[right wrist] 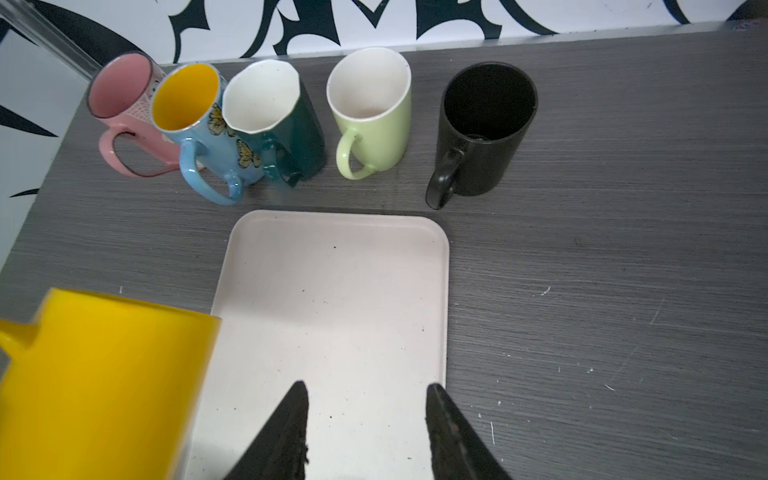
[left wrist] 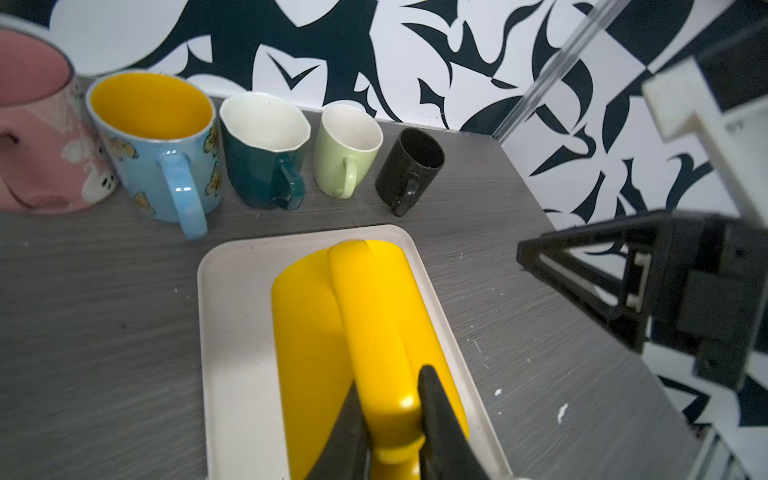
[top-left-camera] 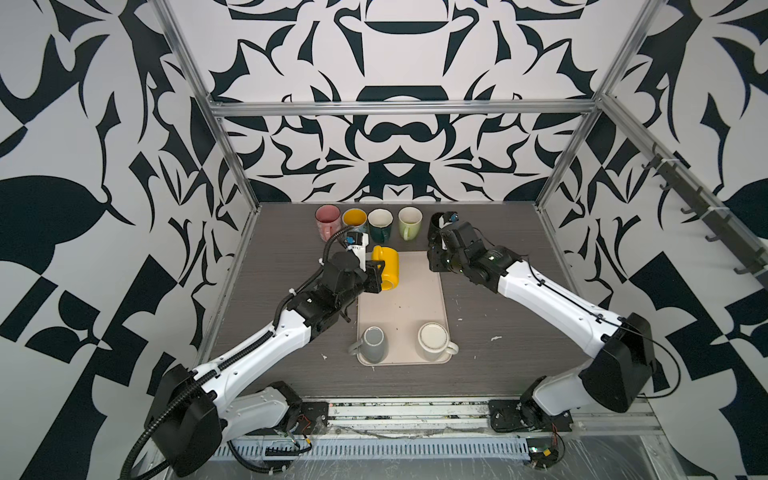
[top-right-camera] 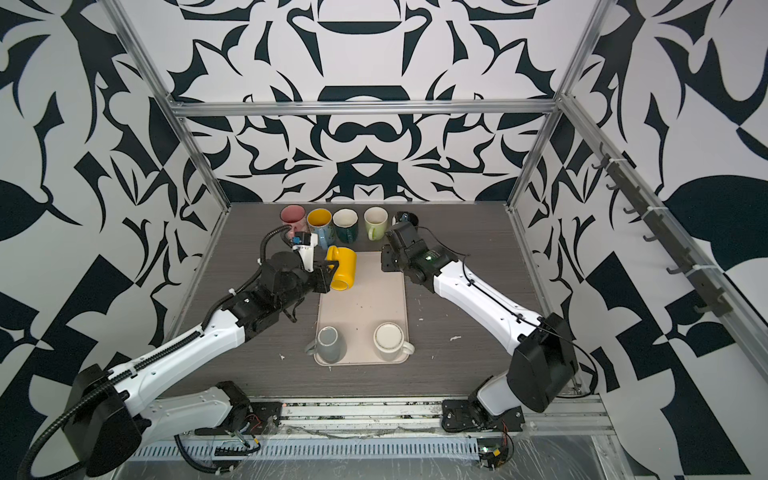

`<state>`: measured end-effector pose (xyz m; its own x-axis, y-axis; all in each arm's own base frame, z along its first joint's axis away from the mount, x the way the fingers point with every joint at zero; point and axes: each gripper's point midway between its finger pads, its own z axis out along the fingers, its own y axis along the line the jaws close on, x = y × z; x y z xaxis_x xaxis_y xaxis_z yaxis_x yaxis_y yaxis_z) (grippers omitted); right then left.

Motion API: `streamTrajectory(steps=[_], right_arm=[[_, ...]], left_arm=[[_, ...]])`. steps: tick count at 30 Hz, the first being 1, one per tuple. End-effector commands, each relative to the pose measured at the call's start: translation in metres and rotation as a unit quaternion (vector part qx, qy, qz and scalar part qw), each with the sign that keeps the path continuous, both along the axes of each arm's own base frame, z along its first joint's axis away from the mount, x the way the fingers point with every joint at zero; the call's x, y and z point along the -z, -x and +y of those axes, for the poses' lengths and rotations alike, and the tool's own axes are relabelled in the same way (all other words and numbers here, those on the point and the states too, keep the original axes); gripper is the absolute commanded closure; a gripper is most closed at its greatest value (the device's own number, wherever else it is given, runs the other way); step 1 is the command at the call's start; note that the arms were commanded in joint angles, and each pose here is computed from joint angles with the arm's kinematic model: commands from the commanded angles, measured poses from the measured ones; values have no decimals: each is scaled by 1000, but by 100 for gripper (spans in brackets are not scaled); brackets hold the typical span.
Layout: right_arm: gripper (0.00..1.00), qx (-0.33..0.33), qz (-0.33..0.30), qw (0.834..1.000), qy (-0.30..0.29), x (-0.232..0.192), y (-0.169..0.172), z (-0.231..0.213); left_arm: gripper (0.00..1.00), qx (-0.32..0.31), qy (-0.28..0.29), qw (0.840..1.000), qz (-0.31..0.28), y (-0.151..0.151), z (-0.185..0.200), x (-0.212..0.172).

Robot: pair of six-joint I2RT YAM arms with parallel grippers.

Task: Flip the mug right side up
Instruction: 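Rotate the yellow mug upright with the left gripper while the right gripper approaches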

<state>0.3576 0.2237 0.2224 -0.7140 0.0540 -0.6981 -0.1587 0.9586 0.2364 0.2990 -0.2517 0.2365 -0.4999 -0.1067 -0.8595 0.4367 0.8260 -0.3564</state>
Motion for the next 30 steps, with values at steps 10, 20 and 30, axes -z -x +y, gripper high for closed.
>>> streamTrajectory(steps=[10, 20, 30], right_arm=[[49, -60, -42, 993, -97, -80, 8, 6], [49, -137, 23, 967, -212, -115, 20, 22], [49, -182, 62, 948, -255, -143, 30, 31]], left_arm=[[100, -47, -112, 950, -288, 8, -2, -69], [100, -74, -274, 853, -437, 6, -13, -83], [100, -122, -422, 727, -528, -8, -40, -81]])
